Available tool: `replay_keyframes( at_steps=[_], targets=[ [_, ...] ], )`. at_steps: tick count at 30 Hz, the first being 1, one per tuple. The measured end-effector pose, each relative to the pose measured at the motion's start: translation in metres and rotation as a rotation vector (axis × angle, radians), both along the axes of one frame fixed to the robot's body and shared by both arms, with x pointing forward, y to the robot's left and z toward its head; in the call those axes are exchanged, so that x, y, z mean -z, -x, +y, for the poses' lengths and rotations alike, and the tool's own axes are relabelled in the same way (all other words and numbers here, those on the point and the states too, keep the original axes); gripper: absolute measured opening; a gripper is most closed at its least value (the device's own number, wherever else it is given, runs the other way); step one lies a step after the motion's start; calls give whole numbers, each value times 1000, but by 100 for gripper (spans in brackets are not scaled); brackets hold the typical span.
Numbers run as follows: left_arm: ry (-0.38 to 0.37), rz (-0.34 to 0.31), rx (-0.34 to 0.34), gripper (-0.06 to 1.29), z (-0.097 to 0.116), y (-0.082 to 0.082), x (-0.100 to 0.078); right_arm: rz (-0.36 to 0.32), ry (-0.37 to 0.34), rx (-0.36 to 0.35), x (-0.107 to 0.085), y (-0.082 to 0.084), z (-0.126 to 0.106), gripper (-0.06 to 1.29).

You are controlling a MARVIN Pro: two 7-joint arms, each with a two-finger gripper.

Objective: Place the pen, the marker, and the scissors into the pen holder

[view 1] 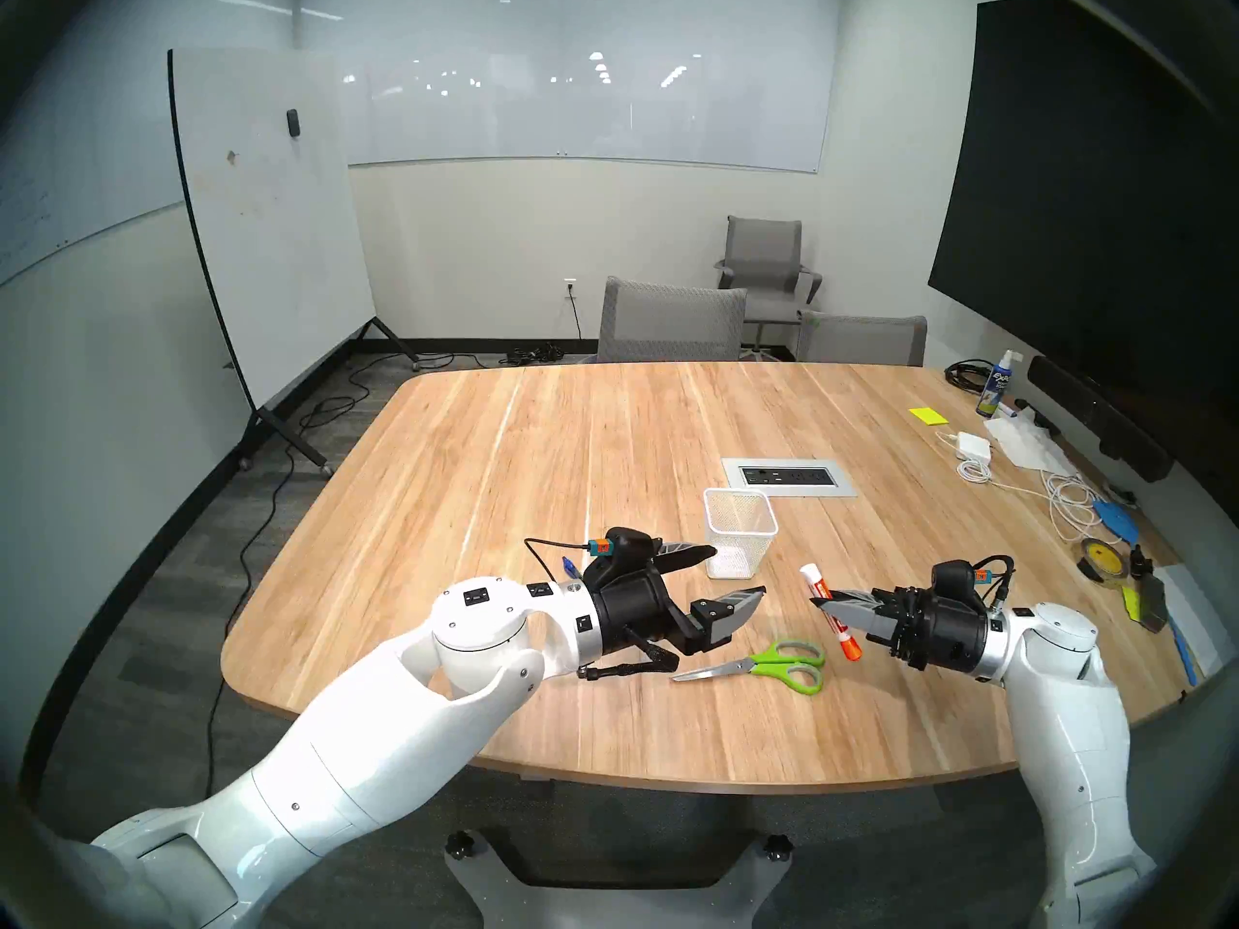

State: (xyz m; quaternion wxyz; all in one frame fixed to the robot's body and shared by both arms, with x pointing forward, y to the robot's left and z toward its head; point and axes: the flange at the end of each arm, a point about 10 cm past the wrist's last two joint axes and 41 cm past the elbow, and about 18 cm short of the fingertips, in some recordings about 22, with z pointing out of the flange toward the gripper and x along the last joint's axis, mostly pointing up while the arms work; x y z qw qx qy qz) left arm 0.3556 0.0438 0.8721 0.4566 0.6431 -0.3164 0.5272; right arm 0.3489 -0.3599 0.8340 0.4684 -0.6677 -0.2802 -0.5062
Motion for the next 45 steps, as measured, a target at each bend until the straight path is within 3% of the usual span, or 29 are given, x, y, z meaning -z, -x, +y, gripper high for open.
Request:
replay_keyframes(
  at_steps=[6,12,23,45],
  targets=[
    [30,3,21,122,-9,-4,-4,6,-14,-1,-1,-1,0,6],
    [63,22,28,122,-13,-10,4,12,-31,-7,-2,-1,2,6],
    [136,13,63,122,-26,-7,0,25,-55,-31,-2,-1,8,6],
    [154,41,95,122,-38,-6,11,34,-102,-83,-7,7,15,6]
  ],
)
